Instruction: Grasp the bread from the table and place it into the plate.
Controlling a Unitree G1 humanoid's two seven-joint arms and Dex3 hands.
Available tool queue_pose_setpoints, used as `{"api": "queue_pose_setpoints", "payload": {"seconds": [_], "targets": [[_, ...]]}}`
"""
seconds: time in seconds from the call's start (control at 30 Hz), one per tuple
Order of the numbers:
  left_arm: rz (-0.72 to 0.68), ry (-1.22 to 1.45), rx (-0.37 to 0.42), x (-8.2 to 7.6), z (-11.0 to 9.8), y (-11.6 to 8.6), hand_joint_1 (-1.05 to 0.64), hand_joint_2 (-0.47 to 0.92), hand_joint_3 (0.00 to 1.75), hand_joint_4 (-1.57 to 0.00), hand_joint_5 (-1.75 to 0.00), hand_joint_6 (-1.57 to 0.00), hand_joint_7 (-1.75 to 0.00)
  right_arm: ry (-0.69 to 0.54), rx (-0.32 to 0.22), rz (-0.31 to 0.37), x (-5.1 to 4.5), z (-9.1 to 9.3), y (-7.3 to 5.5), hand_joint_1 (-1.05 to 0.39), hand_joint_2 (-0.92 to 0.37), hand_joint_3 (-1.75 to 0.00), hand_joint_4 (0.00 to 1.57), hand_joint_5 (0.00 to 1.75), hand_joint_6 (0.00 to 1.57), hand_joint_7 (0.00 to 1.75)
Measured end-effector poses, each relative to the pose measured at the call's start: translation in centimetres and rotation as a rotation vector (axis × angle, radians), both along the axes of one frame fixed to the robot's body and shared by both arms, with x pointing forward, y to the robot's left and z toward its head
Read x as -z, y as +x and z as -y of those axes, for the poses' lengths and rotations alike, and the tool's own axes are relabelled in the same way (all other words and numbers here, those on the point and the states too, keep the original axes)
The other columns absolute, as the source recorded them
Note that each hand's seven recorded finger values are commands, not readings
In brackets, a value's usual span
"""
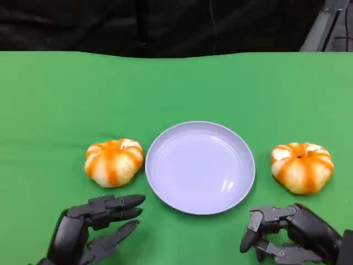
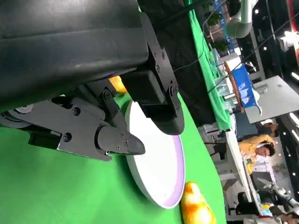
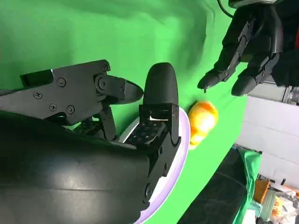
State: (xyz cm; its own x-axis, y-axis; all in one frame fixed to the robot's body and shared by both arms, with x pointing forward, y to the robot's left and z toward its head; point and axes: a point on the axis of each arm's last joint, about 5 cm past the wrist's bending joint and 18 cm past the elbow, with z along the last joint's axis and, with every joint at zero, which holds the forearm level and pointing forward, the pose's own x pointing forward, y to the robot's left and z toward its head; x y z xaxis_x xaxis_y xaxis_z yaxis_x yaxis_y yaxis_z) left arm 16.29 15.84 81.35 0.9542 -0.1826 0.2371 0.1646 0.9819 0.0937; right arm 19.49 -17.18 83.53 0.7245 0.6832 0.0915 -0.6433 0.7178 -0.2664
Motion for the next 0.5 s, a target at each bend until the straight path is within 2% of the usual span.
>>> {"api": "queue_pose_setpoints", "payload": {"seconds": [0.5], "targets": [[0.0, 0.0, 0.0, 0.0, 0.0, 0.0, -0.15, 0.92, 0.15, -0.97, -0.17, -1.0, 0.0, 0.0, 0.0, 0.0, 0.0, 0.0, 0.0, -0.04, -0.89, -0.54, 0.71, 1.6, 0.8, 1.07]]}}
